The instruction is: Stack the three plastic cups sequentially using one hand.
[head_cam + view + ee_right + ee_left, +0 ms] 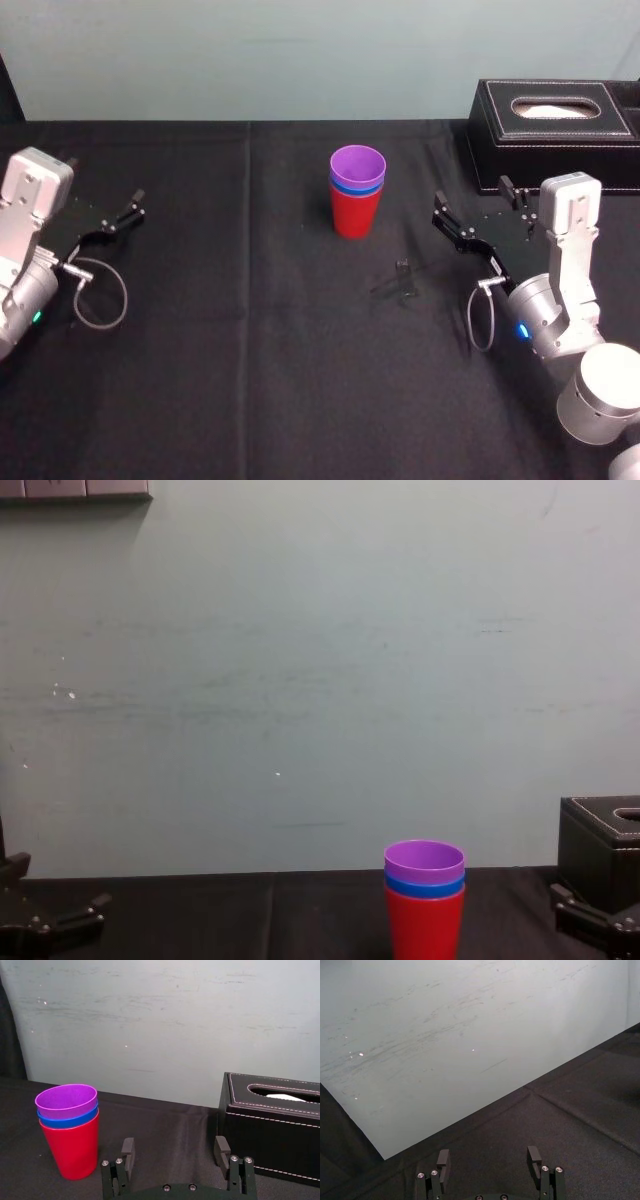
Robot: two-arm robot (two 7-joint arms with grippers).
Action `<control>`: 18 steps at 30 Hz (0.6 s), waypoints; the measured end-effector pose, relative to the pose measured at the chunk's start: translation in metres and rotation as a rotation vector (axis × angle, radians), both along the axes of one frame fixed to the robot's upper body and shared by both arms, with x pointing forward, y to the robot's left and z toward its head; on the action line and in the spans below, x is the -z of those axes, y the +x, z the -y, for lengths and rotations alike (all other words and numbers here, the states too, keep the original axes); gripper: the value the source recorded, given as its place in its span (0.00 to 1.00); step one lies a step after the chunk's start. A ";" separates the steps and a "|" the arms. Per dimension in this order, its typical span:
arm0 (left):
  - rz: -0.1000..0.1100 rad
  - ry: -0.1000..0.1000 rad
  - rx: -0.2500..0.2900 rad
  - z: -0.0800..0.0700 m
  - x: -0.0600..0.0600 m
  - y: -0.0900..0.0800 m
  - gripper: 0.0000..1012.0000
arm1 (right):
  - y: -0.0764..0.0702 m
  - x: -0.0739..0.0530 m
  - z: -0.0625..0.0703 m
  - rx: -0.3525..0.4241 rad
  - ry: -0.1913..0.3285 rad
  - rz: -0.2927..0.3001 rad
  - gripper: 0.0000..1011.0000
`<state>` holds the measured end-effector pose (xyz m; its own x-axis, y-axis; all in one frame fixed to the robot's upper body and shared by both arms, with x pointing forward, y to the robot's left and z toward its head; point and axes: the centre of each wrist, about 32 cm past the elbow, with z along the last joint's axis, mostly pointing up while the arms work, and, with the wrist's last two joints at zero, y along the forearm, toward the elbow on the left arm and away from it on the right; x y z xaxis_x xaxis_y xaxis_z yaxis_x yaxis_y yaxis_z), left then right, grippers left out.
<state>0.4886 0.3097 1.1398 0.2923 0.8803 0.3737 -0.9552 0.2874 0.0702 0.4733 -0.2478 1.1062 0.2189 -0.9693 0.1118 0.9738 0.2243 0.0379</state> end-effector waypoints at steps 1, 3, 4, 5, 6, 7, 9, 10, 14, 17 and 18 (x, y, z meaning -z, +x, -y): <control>0.000 0.000 0.000 0.000 0.000 0.000 0.99 | 0.000 0.000 0.000 0.000 -0.001 -0.001 0.99; 0.000 0.000 0.000 0.000 0.000 0.000 0.99 | 0.000 -0.001 0.000 -0.001 -0.001 -0.002 0.99; 0.000 0.000 0.000 0.000 0.000 0.000 0.99 | 0.000 -0.001 0.000 -0.001 -0.002 -0.003 0.99; 0.000 0.000 0.000 0.000 0.000 0.000 0.99 | 0.000 -0.001 0.000 -0.001 -0.002 -0.003 0.99; 0.000 0.000 0.000 0.000 0.000 0.000 0.99 | 0.000 -0.001 0.000 -0.001 -0.002 -0.004 0.99; 0.000 0.000 0.000 0.000 0.000 0.000 0.99 | 0.000 -0.001 0.000 -0.001 -0.002 -0.004 0.99; 0.000 0.000 0.000 0.000 0.000 0.000 0.99 | 0.000 -0.001 0.000 -0.001 -0.003 -0.005 0.99; 0.000 0.000 0.000 0.000 0.000 0.000 0.99 | 0.000 -0.001 0.000 -0.001 -0.003 -0.005 0.99; 0.000 0.000 0.000 0.000 0.000 0.000 0.99 | 0.000 -0.002 0.000 -0.001 -0.004 -0.006 0.99; 0.000 0.000 0.000 0.000 0.000 0.000 0.99 | 0.000 -0.002 -0.001 -0.001 -0.004 -0.006 0.99; 0.000 0.000 0.000 0.000 0.000 0.000 0.99 | 0.000 -0.002 -0.001 -0.002 -0.004 -0.007 0.99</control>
